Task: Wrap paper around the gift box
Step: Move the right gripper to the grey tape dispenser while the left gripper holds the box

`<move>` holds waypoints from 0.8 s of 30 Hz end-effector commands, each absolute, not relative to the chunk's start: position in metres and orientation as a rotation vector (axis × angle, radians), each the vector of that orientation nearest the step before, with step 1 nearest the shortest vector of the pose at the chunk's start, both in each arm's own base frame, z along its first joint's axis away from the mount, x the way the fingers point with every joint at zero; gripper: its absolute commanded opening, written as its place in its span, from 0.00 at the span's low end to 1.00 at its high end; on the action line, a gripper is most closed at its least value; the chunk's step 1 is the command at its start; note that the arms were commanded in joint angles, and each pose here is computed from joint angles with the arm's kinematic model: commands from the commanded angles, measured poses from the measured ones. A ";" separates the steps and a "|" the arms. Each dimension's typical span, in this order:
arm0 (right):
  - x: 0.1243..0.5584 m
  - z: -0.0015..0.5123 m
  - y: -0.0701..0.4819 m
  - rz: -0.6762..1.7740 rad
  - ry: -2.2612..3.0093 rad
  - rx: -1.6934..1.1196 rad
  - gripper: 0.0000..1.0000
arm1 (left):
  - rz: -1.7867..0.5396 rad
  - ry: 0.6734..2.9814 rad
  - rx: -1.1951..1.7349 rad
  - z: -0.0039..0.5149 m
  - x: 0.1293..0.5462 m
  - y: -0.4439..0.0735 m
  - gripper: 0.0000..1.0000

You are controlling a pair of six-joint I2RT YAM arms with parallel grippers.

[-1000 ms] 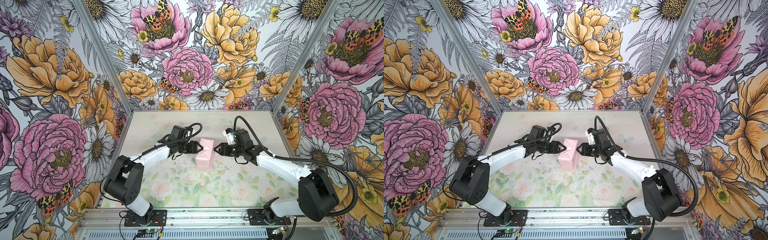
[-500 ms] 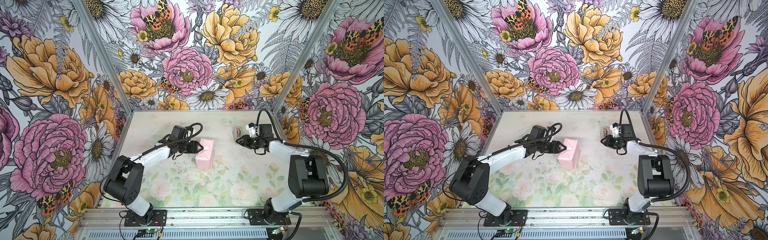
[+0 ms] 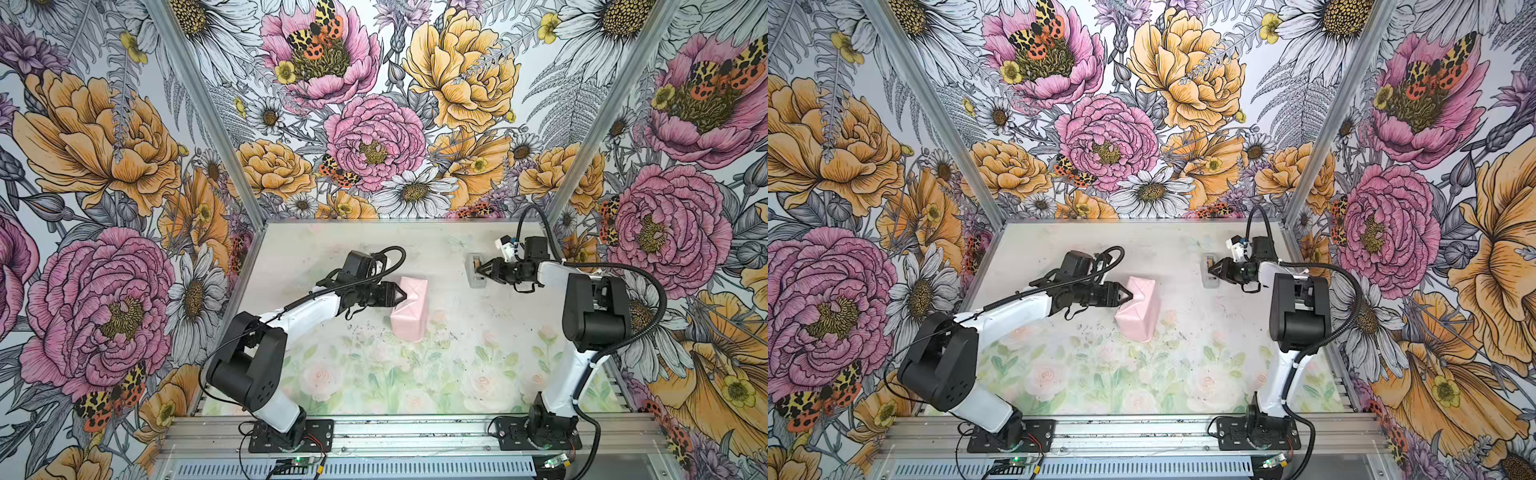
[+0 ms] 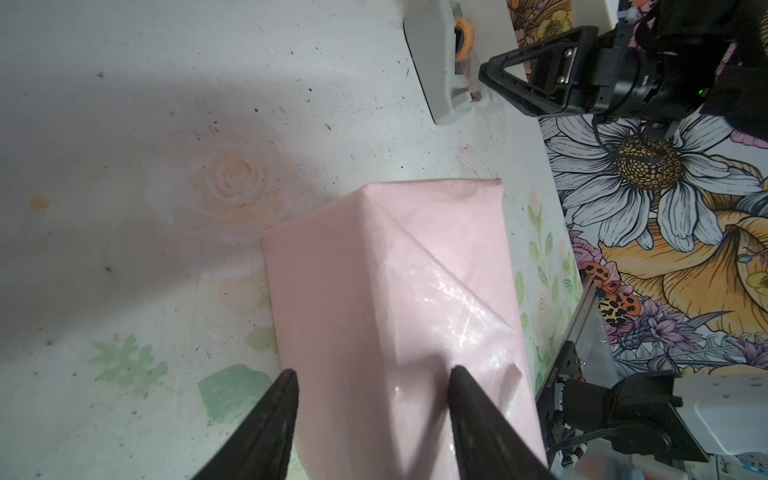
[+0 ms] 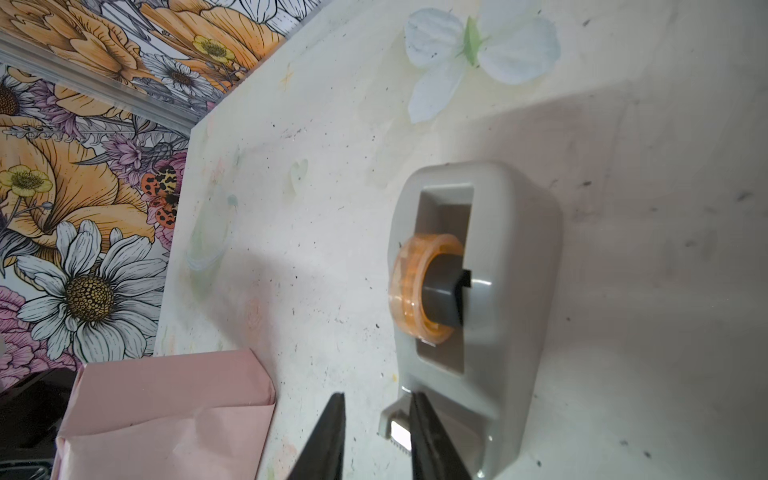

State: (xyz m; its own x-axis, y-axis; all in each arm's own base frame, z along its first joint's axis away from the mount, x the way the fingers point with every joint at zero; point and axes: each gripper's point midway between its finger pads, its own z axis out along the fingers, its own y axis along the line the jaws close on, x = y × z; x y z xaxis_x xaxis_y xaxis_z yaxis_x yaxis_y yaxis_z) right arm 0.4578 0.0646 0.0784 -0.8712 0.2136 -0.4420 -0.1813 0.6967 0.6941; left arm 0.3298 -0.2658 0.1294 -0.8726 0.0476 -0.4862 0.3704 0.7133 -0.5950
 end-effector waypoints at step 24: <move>0.470 0.057 0.051 1.061 2.508 -0.053 0.28 | -0.883 2.485 0.310 0.131 0.330 -0.253 0.59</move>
